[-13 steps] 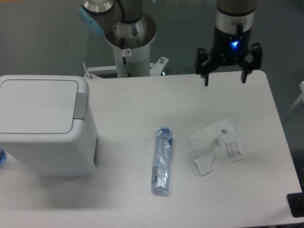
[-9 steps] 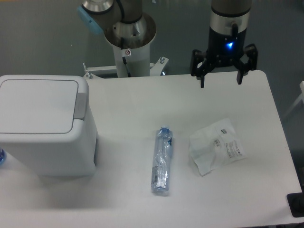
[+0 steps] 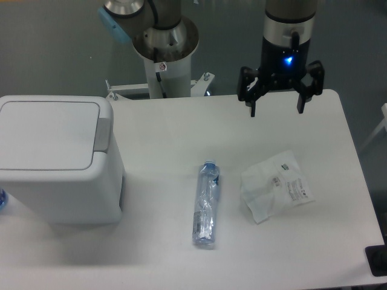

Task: Open the trash can
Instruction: 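Move the open gripper over to the white trash can lid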

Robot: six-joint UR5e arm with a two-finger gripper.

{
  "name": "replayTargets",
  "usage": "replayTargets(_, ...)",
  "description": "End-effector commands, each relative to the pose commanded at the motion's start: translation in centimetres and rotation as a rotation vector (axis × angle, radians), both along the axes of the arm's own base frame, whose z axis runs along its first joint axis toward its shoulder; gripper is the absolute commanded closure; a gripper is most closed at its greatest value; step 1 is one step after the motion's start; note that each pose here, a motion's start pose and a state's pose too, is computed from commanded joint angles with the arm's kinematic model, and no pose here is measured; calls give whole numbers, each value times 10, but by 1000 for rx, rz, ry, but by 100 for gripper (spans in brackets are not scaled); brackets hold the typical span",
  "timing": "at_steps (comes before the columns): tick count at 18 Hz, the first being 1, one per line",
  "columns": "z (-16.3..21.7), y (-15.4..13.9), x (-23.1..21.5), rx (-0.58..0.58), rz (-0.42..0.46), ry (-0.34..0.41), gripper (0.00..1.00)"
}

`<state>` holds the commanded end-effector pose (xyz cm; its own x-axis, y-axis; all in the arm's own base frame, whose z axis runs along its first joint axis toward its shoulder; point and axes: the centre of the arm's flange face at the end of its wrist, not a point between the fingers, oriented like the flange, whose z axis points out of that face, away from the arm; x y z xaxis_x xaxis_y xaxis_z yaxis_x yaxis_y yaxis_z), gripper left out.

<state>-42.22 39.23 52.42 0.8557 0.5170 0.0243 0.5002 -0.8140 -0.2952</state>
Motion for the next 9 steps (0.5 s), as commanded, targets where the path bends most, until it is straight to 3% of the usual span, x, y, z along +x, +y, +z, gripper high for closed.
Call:
replayTargets(4, -15, 16, 14, 39, 198, -68, 0)
replayTargets(9, -24, 48, 56, 85, 259, -169, 0)
